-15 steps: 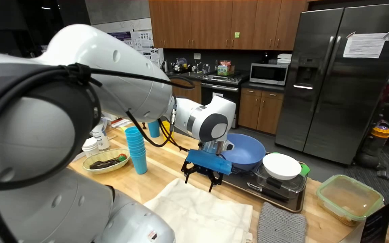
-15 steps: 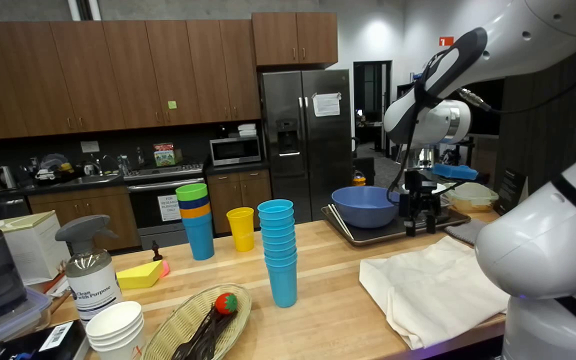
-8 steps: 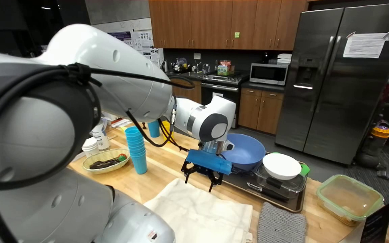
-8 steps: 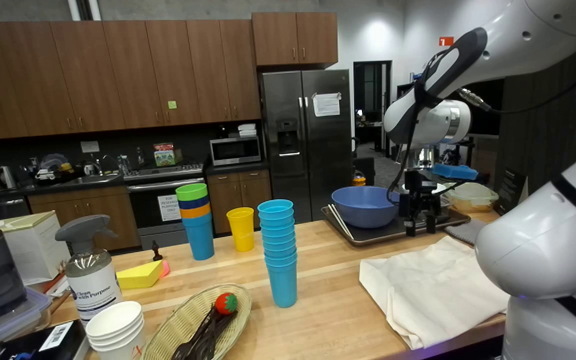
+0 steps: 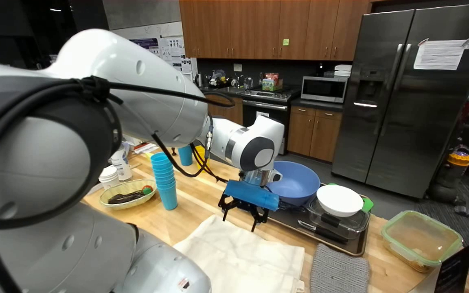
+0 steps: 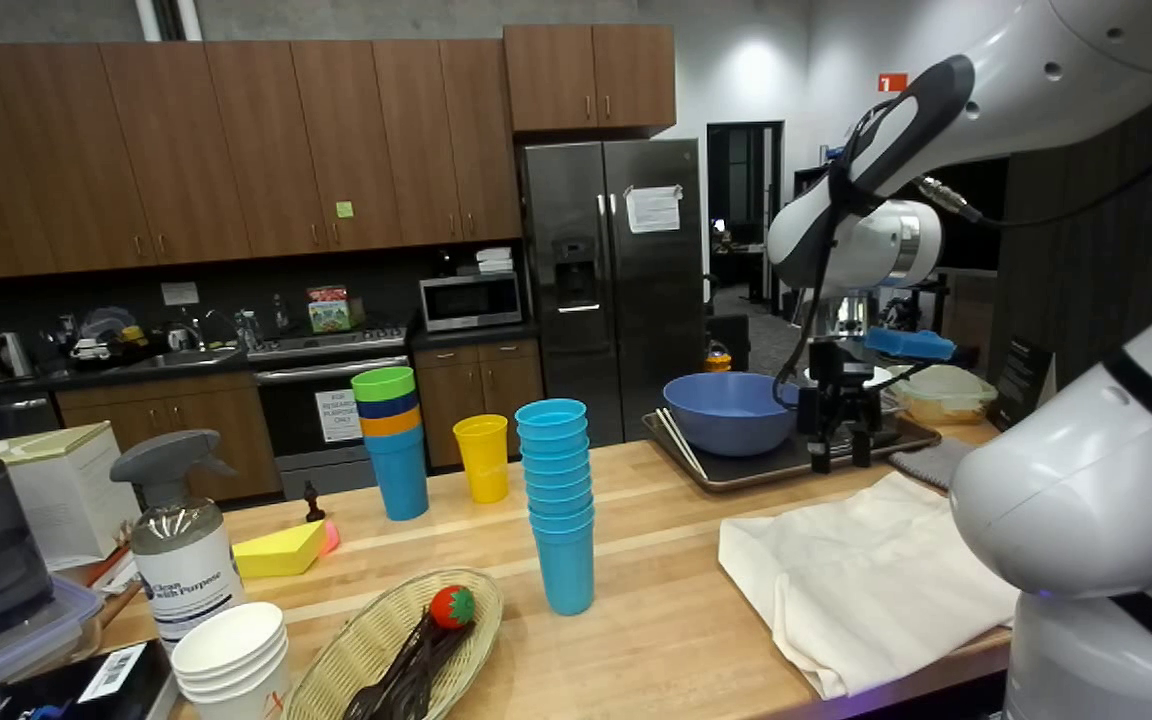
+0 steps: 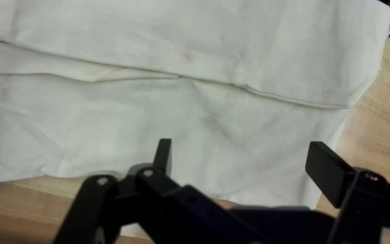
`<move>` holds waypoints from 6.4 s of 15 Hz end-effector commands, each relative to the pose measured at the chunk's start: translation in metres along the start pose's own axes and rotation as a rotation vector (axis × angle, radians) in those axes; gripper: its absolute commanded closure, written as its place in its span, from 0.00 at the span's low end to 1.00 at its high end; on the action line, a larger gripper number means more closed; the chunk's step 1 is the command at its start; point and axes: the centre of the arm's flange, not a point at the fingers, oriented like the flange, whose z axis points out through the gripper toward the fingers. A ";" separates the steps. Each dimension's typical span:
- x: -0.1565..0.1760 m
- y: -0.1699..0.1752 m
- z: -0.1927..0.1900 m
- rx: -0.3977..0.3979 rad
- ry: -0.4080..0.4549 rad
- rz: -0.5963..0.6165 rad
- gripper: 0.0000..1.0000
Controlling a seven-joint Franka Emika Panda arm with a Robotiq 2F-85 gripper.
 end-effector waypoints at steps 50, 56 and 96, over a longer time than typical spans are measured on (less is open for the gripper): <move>-0.002 -0.040 0.025 -0.086 -0.124 0.040 0.00; -0.003 -0.042 0.025 -0.078 -0.118 0.028 0.00; 0.049 -0.004 -0.005 -0.490 0.235 -0.072 0.00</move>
